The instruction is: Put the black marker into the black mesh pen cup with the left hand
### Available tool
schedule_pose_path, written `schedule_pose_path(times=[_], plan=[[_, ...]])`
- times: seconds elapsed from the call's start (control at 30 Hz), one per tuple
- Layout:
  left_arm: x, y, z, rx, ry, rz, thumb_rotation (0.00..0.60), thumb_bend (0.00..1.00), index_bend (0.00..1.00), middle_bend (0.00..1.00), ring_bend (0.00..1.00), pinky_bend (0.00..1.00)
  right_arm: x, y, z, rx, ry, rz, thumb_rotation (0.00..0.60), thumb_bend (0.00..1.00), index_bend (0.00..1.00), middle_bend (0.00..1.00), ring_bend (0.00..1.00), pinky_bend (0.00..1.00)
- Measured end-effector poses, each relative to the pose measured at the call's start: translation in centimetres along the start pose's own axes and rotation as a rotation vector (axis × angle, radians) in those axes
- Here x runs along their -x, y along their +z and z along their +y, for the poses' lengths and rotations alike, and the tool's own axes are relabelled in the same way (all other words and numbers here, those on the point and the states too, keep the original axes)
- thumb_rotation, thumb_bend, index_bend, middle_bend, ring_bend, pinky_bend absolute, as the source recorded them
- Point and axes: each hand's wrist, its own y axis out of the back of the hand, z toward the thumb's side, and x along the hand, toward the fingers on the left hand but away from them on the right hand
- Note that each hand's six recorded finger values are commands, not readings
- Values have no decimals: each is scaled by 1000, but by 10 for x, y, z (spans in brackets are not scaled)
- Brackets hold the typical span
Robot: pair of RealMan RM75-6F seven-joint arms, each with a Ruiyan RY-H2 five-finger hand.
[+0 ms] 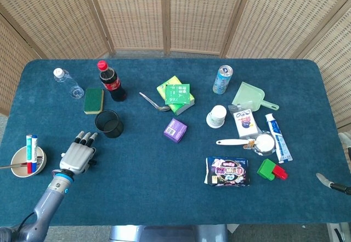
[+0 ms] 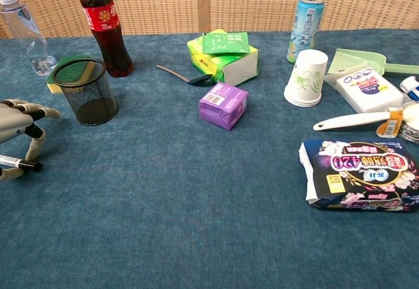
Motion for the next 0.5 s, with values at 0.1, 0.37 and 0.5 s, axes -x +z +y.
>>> schedule_pose_path(times=[0.1, 0.37, 0.5], plan=[[0, 0, 0, -5, 1, 4, 600, 377, 541, 0, 0, 0, 0, 0, 1, 2, -2, -2, 600, 0, 77, 0, 0, 0], [2, 0, 10, 41, 27, 1, 600, 376, 544, 0, 0, 0, 0, -1, 1, 3, -4, -4, 600, 0, 77, 0, 0, 0], [6, -4, 22, 99, 59, -2, 600, 376, 542, 0, 0, 0, 0, -1, 0, 1, -1, -4, 600, 0, 77, 0, 0, 0]])
